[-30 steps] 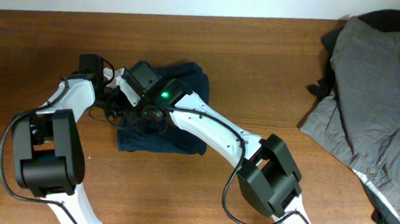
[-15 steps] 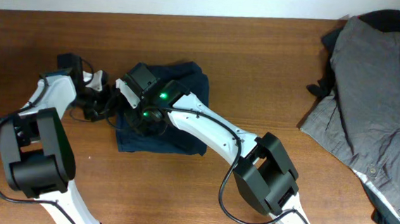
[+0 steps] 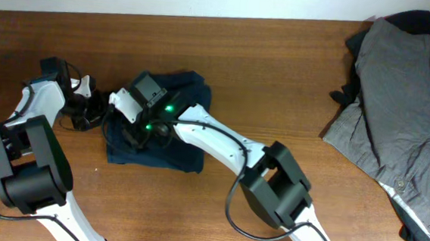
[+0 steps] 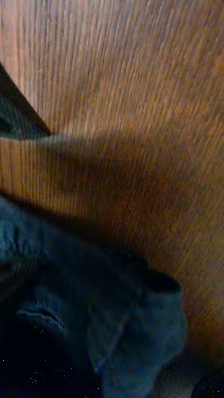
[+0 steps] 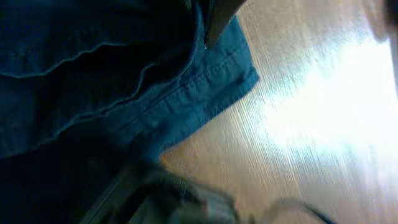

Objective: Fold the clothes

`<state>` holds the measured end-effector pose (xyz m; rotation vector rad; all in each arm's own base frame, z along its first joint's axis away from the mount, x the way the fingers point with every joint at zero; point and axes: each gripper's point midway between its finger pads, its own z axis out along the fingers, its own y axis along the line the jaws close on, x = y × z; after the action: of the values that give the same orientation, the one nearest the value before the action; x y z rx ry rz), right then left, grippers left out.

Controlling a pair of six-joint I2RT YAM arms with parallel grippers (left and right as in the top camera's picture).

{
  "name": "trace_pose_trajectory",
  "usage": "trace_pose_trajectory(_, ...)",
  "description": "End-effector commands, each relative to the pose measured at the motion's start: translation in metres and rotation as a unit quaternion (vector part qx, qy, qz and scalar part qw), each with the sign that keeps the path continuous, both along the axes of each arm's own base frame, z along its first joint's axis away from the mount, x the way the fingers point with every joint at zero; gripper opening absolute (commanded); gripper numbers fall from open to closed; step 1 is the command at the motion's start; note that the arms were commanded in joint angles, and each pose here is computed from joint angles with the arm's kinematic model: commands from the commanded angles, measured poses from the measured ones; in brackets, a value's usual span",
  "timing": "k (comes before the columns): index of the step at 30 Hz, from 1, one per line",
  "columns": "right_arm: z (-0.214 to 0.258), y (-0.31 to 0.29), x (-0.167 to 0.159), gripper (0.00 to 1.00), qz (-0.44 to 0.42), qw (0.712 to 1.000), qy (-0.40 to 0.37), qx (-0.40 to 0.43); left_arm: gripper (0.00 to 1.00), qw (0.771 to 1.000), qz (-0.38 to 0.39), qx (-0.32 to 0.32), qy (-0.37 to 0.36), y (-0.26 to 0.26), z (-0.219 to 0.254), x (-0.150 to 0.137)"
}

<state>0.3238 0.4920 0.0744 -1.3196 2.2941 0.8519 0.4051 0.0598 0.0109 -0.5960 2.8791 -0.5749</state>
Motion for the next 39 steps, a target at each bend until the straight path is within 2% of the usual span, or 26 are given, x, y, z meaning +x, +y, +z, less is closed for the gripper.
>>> trace_pose_trajectory(1, -0.018, 0.015, -0.021, 0.08, 0.045, 0.999, 0.024, 0.012, 0.22, 1.000, -0.024, 0.011, 0.003, -0.011, -0.006, 0.004)
trace_pose_trajectory(4, -0.017, 0.019, -0.025, 0.08, 0.051, 0.998, 0.022, 0.015, 0.14, 0.999, -0.048, 0.020, -0.004, -0.023, -0.007, 0.008)
trace_pose_trajectory(9, -0.012, 0.035, -0.036, 0.08, 0.076, 0.997, 0.002, 0.034, 0.09, 0.997, -0.064, 0.036, -0.002, -0.032, -0.008, 0.009)
trace_pose_trajectory(17, -0.014, 0.038, -0.022, 0.09, 0.056, 0.997, -0.038, 0.025, 0.08, 0.996, -0.088, 0.030, 0.013, -0.054, -0.010, 0.002)
trace_pose_trajectory(23, -0.040, 0.034, -0.023, 0.12, 0.053, 0.998, -0.024, 0.003, 0.07, 0.994, -0.107, 0.015, 0.022, -0.073, -0.009, -0.004)
trace_pose_trajectory(25, -0.041, 0.030, -0.019, 0.20, 0.048, 0.999, -0.024, -0.001, 0.07, 0.993, -0.113, 0.013, 0.030, -0.077, -0.009, -0.008)
trace_pose_trajectory(26, -0.041, 0.029, -0.017, 0.28, 0.045, 0.999, -0.024, -0.002, 0.07, 0.993, -0.113, 0.012, 0.033, -0.077, -0.009, -0.010)
trace_pose_trajectory(27, -0.040, 0.025, -0.012, 0.54, 0.041, 0.999, -0.023, -0.002, 0.07, 0.993, -0.112, 0.012, 0.037, -0.077, -0.009, -0.011)
trace_pose_trajectory(28, -0.039, 0.023, -0.010, 0.61, 0.038, 0.999, -0.021, -0.005, 0.07, 0.993, -0.112, 0.012, 0.038, -0.076, -0.009, -0.012)
trace_pose_trajectory(30, -0.033, 0.017, -0.006, 0.71, 0.033, 0.999, -0.018, -0.010, 0.08, 0.993, -0.112, 0.012, 0.037, -0.076, -0.009, -0.011)
trace_pose_trajectory(33, -0.008, 0.013, 0.002, 0.80, 0.026, 0.999, -0.019, -0.009, 0.11, 0.992, -0.119, 0.013, 0.034, -0.076, -0.009, -0.011)
trace_pose_trajectory(37, 0.065, -0.005, 0.022, 0.91, 0.000, 0.999, -0.033, -0.005, 0.21, 0.992, -0.115, 0.039, 0.025, -0.060, -0.002, -0.002)
trace_pose_trajectory(39, 0.085, -0.018, 0.034, 0.95, -0.020, 0.999, -0.045, -0.014, 0.27, 0.993, -0.105, 0.046, 0.011, -0.050, 0.010, 0.010)
